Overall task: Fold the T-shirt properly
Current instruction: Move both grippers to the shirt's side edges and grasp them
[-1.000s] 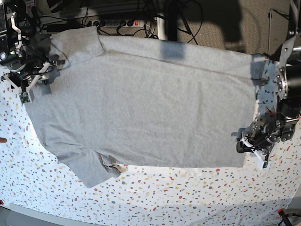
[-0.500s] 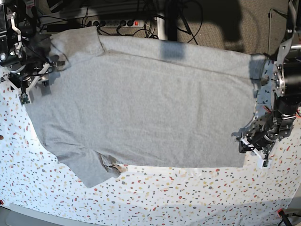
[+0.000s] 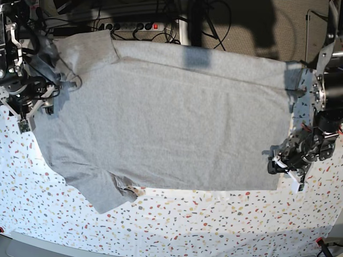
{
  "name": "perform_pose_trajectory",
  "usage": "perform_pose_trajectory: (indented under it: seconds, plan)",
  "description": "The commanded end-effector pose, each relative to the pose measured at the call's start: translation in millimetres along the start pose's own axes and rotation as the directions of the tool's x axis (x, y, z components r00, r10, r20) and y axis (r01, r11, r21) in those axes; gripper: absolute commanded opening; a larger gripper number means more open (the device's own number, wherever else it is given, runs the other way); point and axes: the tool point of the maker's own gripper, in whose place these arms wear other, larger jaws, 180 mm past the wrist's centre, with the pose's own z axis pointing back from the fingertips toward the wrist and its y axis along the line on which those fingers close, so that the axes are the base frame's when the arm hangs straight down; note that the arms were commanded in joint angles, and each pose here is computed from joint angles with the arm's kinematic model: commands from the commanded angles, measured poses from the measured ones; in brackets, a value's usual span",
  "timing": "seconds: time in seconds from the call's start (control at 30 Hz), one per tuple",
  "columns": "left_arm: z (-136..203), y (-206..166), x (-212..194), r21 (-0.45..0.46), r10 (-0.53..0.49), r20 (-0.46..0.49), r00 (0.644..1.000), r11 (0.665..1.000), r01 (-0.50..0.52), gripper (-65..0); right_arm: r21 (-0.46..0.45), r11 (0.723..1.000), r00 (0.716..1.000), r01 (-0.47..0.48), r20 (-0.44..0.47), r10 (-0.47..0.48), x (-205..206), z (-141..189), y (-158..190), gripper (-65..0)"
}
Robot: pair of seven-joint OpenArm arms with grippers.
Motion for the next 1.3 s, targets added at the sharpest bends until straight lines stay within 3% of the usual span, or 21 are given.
perform_pose_trajectory:
  seconds: [0.0, 0.23, 0.33, 0.47, 0.6, 0.8, 1.0, 1.1, 1.27]
  plan:
    - [-1.7, -9.4, -7.3, -0.036, -0.008, -0.064, 0.998, 0.999, 0.006, -36.0, -0.021, 1.000, 0.999, -0.016, 0.046, 0.017, 16.1, 3.1, -10.1, -29.2]
    - [-1.6, -10.1, -7.7, -0.039, -0.001, -0.065, 0.998, 0.999, -0.001, -47.5, -0.023, 1.000, 0.997, -0.016, 0.070, 0.017, 21.8, 3.0, -10.9, -29.2]
    - [-1.7, -10.1, -8.8, -0.039, 0.000, -0.066, 0.998, 0.999, -0.002, -64.7, -0.025, 1.000, 0.995, -0.015, 0.096, 0.018, 29.7, 2.8, -12.1, -29.2]
    - [-1.8, -9.7, -5.8, -0.038, -0.006, -0.049, 0.999, 0.999, 0.005, -65.0, -0.044, 0.999, 0.991, 0.002, 0.133, 0.004, 39.8, -2.8, -22.2, -29.2]
    - [-2.0, -9.4, 6.6, -0.035, -0.032, 0.022, 0.999, 0.999, 0.032, -65.0, -0.096, 0.993, 0.985, 0.065, 0.169, -0.048, 53.0, -20.8, -54.2, -29.2]
    - [-6.0, -17.2, 14.1, -0.045, -0.028, 0.063, 0.998, 0.998, 0.031, -65.0, -0.040, 0.991, 0.974, 0.128, 0.195, -0.118, 92.7, -46.7, -85.7, -29.2]
    - [-13.0, -25.5, 14.6, -0.038, -0.027, 0.064, 0.998, 0.999, 0.030, -65.0, 0.045, 0.975, 0.974, 0.218, 0.060, -0.220, 107.9, -73.9, -88.4, -29.2]
    - [-17.3, -34.1, 11.4, -0.053, -0.029, 0.047, 0.998, 0.998, 0.031, -65.0, 0.088, 0.945, 0.946, 0.316, 0.045, -0.320, 111.9, -85.2, -91.8, -29.2]
    - [-17.6, -34.7, 11.6, -0.054, -0.029, 0.047, 0.998, 0.998, 0.031, -65.0, 0.071, 0.948, 0.949, 0.310, -0.086, -0.303, 93.8, -112.2, -86.7, -29.2]
